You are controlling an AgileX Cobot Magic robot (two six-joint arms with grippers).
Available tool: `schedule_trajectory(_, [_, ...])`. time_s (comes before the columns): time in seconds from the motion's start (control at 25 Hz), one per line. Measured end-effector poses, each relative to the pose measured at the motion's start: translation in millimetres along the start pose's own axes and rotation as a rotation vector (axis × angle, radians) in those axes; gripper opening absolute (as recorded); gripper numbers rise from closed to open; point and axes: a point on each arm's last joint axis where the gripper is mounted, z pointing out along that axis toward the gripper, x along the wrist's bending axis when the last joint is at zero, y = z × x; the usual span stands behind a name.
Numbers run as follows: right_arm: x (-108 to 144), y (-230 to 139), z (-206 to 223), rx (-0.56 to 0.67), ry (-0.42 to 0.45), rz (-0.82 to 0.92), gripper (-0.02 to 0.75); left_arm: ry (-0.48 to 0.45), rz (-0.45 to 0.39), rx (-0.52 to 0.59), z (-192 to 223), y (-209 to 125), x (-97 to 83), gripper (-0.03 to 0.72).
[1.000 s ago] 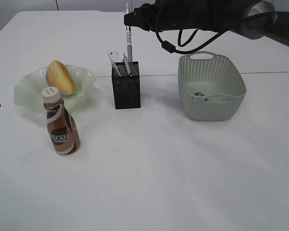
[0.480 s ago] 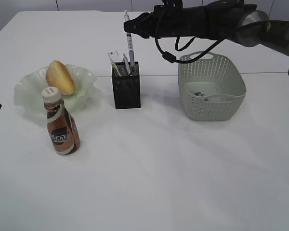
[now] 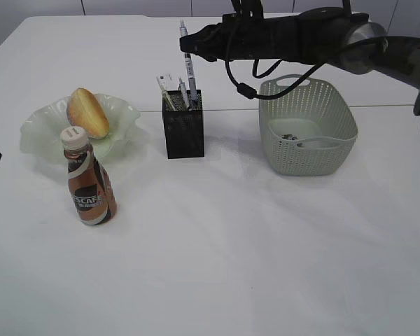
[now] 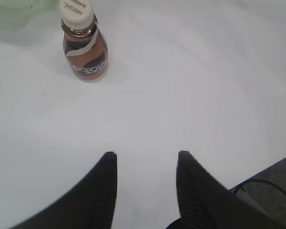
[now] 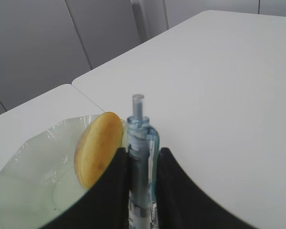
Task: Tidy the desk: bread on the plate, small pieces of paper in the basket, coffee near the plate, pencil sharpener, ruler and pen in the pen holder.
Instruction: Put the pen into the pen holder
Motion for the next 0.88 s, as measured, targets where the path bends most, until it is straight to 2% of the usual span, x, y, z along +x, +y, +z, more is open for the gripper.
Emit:
schedule_trajectory(0.28, [-2,-13,4,0.019,0.018,0.013,0.115,0.001,0.000,0.008,0,-1,0.1,0.307])
schedule_trajectory(0.36, [-2,-14,5,0.021,0.018,0.014,0.161,0.000,-0.001,0.008,0,-1,0.0,0.307])
schedule_trajectory(0.48, [-2,-16,6,0.024,0.025,0.017,0.283,0.000,-0.001,0.008,0,-1,0.0,0.307])
schedule_trajectory(0.56, [-1,-16,5,0.026,0.039,0.017,0.337,0.000,-0.001,0.010,0,-1,0.0,0.307])
schedule_trajectory(0.68, [1,-16,5,0.029,0.056,0.051,0.363,0.000,-0.001,0.010,0,-1,0.0,0.307])
schedule_trajectory(0.76, [1,-17,5,0.036,0.056,0.135,0.368,0.000,-0.001,0.010,0,-1,0.0,0.307])
schedule_trajectory(0.88, [1,-21,4,0.106,0.035,0.213,0.373,0.000,-0.001,0.010,0,-1,0.0,0.307])
